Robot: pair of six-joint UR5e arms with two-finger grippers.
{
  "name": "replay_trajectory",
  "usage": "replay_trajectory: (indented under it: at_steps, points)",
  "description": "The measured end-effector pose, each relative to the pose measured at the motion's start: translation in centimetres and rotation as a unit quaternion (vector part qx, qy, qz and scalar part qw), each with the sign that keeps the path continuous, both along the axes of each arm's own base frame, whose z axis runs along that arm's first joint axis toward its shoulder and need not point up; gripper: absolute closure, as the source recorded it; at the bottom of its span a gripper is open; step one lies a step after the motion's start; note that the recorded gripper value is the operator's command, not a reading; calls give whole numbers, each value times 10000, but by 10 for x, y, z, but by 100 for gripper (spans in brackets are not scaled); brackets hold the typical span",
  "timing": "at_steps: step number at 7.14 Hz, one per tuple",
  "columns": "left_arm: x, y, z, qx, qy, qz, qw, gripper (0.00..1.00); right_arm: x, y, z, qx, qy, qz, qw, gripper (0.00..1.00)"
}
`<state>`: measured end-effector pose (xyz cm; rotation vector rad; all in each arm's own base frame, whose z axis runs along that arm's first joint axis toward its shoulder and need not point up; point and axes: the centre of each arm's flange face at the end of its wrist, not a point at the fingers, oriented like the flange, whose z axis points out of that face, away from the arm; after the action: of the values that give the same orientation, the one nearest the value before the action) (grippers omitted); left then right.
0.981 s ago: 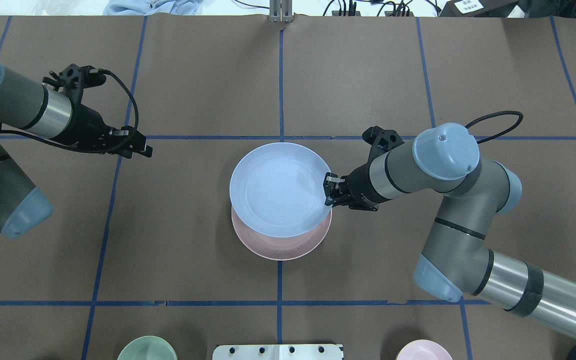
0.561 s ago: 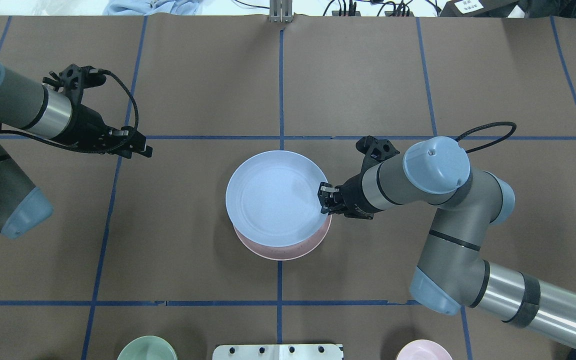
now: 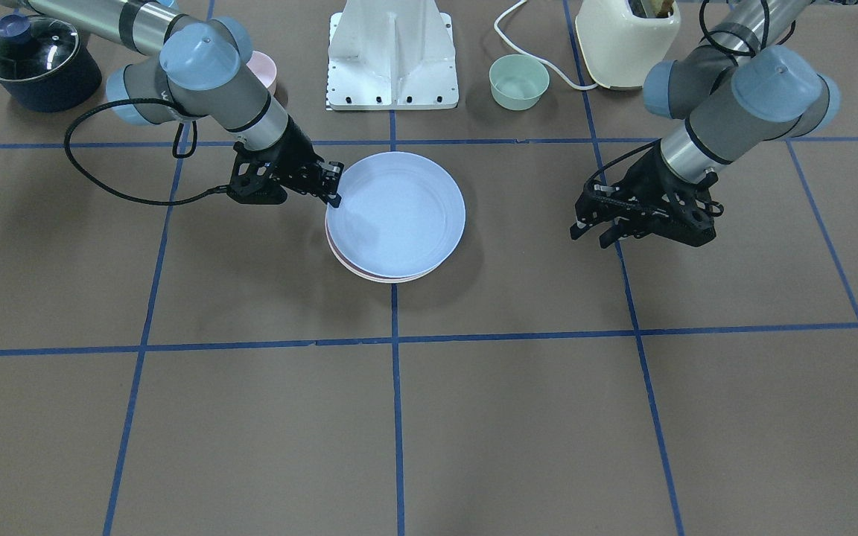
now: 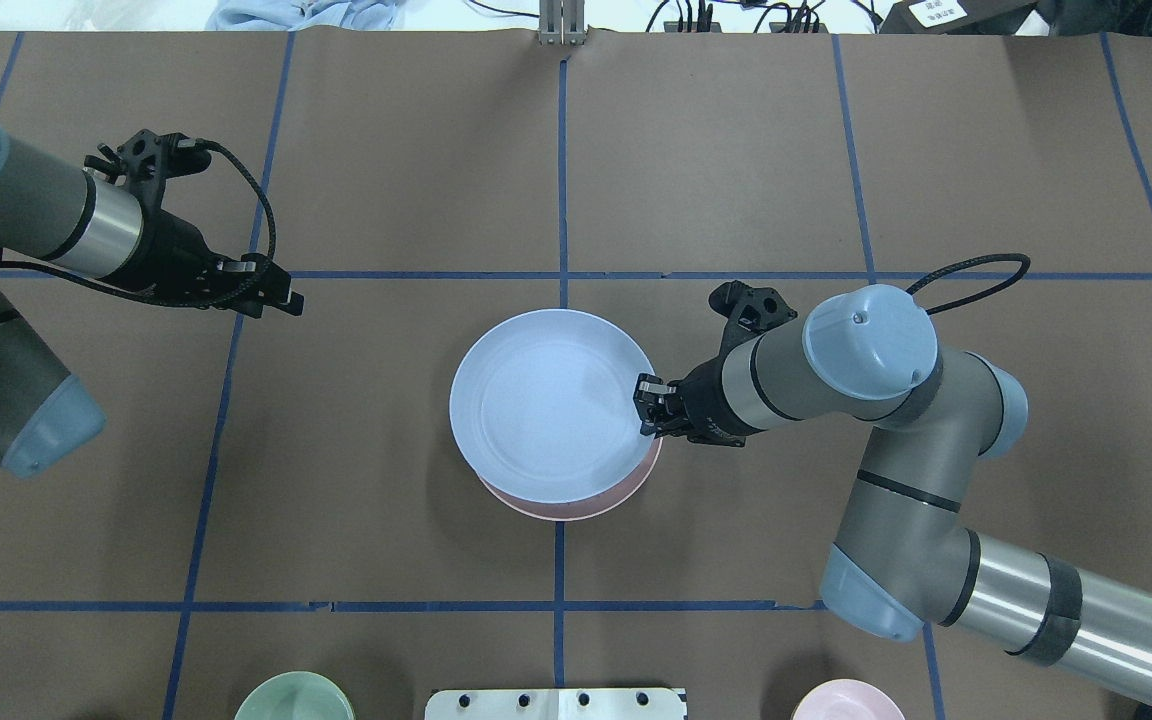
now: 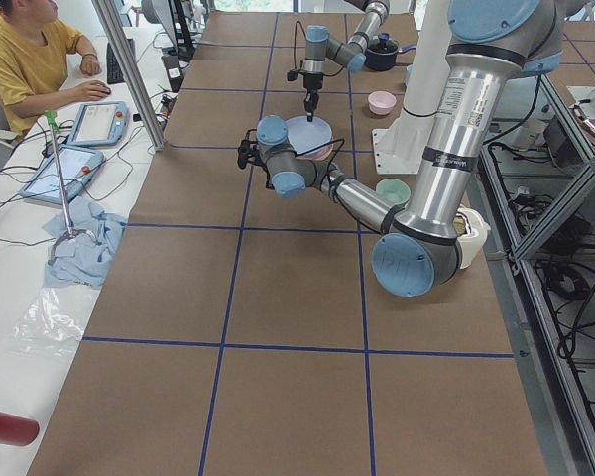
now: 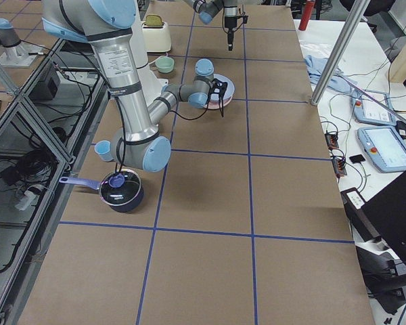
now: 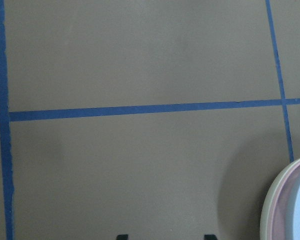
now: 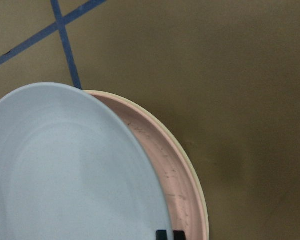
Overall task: Stack three plates with pink and blue
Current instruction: 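Carry the light blue plate with the right gripper onto the pink plate, then open the right gripper and withdraw it from the plate stack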
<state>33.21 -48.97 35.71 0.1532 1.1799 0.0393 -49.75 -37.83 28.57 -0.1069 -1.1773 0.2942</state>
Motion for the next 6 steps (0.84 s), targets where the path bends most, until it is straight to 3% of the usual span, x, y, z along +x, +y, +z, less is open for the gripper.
replay_trajectory:
  at_steps: [4,6]
  points:
    - [0,0,-1,-2,7,2,10000,40,12,0,0,15,-39,53,10000,0]
    - [-8,-2,6,182,-52,32,9998,40,53,-10,15,-19,6,231,9997,0]
